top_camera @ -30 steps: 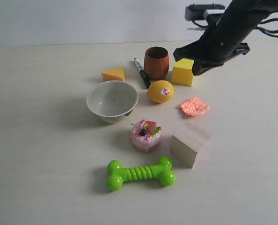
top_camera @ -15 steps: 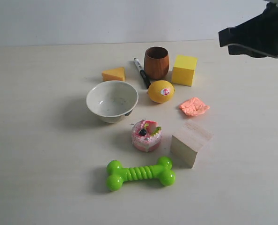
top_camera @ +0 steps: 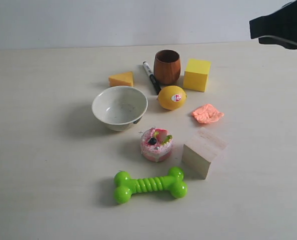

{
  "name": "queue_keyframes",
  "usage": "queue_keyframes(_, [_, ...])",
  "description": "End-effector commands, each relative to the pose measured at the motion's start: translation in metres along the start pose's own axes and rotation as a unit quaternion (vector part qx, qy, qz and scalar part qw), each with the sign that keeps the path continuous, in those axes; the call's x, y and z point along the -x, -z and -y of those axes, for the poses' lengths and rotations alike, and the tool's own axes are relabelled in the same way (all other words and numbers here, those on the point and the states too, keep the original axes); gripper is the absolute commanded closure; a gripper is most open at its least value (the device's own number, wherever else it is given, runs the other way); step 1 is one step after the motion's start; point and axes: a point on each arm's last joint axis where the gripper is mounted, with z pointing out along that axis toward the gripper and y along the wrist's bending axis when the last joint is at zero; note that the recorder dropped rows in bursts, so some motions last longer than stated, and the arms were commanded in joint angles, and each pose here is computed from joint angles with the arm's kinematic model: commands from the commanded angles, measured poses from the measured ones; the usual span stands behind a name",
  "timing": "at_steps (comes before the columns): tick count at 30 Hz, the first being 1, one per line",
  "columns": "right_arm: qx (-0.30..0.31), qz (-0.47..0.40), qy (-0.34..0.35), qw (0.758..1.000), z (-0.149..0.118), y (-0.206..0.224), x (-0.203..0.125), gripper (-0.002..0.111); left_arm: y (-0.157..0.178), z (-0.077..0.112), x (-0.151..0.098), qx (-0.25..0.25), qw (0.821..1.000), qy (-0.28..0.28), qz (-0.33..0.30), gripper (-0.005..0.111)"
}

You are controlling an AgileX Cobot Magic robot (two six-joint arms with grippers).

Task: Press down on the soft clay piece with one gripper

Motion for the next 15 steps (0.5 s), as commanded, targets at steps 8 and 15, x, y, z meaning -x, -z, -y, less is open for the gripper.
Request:
queue_keyframes(8, [-0.12,0.156,-0.052,0.979,0.038,0.079,-0.035,0.108,0.001,0.0,0.002,0.002,1.0,0.001,0.01,0.107])
queue_keyframes(15, [-0.203,0.2,-0.063,0.956,0.042,0.109,-0.106,0.108,0.001,0.0,0.002,0.002,1.0,0.001,0.01,0.107])
